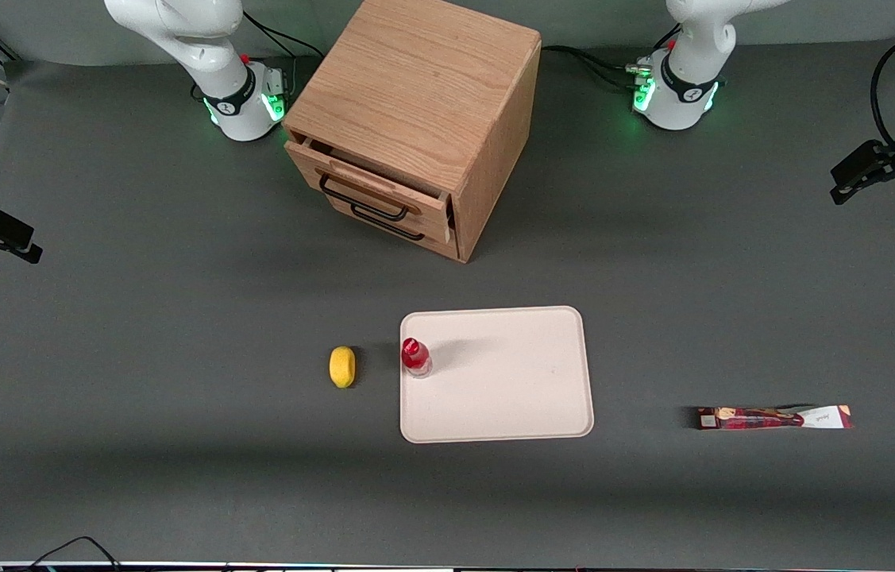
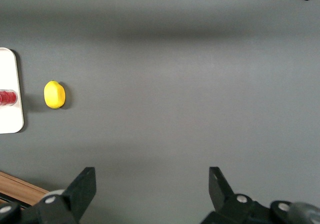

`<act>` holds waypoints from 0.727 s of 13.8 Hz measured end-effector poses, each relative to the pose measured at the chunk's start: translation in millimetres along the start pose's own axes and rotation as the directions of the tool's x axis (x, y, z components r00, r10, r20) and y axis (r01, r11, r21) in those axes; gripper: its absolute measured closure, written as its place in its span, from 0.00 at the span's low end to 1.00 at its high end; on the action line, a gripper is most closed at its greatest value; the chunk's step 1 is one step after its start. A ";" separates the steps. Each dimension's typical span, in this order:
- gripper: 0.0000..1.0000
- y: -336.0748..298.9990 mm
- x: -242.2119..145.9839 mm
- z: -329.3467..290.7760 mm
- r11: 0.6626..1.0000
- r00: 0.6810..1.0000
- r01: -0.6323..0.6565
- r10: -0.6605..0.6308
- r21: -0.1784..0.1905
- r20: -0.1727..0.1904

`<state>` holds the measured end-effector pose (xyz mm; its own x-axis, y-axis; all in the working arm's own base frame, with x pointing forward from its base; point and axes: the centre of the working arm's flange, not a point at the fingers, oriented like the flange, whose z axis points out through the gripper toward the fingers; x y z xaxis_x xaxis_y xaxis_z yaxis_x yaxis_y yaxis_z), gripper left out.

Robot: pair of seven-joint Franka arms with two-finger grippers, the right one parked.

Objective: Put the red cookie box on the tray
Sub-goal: 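Move the left gripper in toward the red plaid cookie box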

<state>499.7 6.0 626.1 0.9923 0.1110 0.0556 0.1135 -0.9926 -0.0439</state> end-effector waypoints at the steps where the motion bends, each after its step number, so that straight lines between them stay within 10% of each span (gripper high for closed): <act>1: 0.00 0.0 0.0 0.0 1.000 1.000 0.000 0.000 0.000 0.000; 10: 0.00 -4.6 29.3 54.5 0.961 0.961 -0.274 0.272 0.036 0.052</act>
<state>530.9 16.5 573.6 0.9869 -0.1611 -0.0099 -0.1614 -0.9824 -0.0938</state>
